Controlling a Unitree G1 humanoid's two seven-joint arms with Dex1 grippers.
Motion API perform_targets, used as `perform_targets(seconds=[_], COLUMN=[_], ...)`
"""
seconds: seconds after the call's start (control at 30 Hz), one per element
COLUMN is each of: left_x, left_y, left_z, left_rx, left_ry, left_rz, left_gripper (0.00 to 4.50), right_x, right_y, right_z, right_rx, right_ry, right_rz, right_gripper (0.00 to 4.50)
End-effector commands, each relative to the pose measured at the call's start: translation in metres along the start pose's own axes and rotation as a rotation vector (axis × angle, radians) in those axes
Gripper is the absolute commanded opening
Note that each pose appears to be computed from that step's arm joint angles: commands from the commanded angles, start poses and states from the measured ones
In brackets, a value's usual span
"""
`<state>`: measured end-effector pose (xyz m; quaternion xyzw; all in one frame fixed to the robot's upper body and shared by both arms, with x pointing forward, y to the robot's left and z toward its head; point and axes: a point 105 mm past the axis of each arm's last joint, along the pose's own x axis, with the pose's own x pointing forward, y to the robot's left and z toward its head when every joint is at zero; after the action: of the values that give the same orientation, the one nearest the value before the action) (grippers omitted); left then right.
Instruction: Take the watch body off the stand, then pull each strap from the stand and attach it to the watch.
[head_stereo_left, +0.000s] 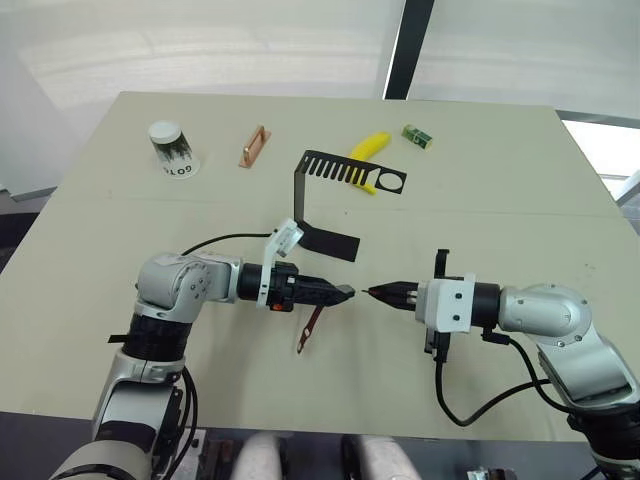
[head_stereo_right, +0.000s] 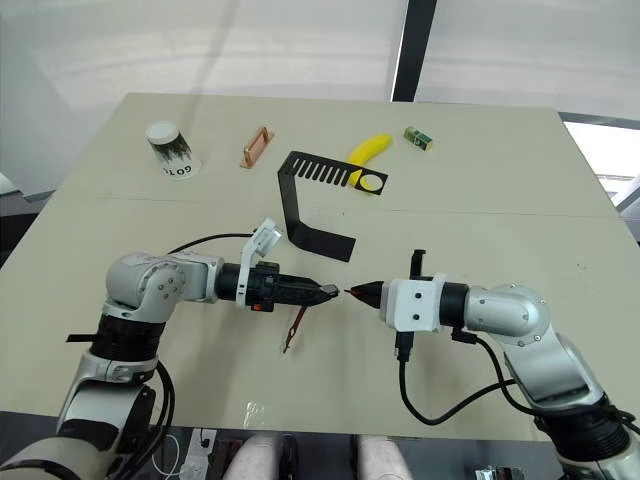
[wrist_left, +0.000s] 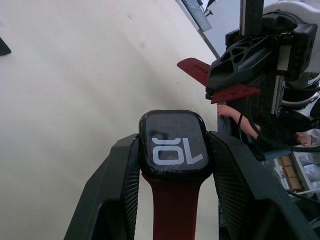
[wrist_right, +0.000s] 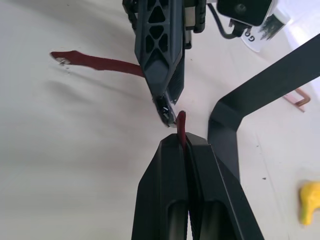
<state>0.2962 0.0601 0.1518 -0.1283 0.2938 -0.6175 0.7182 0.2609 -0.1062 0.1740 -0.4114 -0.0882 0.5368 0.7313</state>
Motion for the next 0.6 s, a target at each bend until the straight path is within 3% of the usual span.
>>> perform_targets(seconds=[0.03,0.37,0.6], left_x=[0.001,-0.015,-0.023], left_y=[-0.008,-0.016,-0.005], left_z=[0.011,0.007,0.002], left_rx=[-0.013,-0.017,-0.035], left_ry=[-0.045,-0.032,-0.026], left_rz=[-0.030,-0.138,-0.155], left_gripper=[1.61,1.61,1.61], right_x=[0.005,0.000,0.000], right_y=[-0.008,0.001,0.002], right_z=[0.006,0.010,0.015], right_rx=[-0.120,-0.128,-0.133], right_ry=[-0.007,-0.031,-0.039], right_rz=[-0.064,-0.053,-0.066], right_gripper=[0.00,0.00,0.00])
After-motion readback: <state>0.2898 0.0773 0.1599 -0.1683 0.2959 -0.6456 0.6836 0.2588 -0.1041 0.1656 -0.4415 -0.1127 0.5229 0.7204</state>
